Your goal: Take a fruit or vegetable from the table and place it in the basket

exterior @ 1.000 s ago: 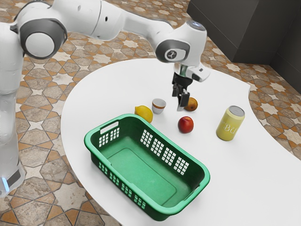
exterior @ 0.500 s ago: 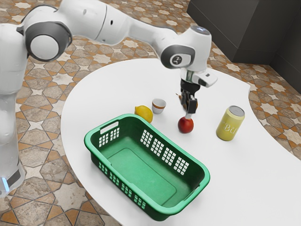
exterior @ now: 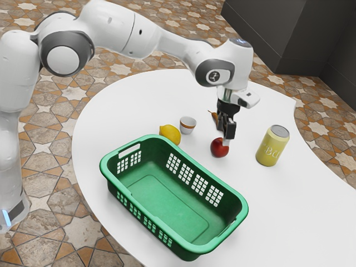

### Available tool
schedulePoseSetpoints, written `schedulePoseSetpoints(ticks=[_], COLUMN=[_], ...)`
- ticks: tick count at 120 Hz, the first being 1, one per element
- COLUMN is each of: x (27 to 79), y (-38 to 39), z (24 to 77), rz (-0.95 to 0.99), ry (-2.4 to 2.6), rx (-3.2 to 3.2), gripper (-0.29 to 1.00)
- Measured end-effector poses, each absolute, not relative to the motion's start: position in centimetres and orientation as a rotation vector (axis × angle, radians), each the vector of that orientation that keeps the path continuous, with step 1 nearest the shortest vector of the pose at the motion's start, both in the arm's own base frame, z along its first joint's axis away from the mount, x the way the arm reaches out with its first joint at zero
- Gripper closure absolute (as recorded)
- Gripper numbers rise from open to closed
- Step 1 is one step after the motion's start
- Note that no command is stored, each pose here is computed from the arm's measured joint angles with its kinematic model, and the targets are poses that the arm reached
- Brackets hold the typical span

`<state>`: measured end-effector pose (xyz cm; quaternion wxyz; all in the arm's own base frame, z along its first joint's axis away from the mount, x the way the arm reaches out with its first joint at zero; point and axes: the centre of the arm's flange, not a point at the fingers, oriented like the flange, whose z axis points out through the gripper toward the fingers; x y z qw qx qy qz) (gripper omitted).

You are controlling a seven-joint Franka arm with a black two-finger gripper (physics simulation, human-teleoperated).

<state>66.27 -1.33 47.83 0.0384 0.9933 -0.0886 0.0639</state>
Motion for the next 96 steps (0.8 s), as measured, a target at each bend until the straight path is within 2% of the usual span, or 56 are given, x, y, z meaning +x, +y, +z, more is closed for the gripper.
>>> schedulePoseSetpoints(ticks=[96], x=[66.9], y=[-0.5], z=[44.0], rz=[0.106], ry=[-0.26], rx=[3.018], gripper=[0.0])
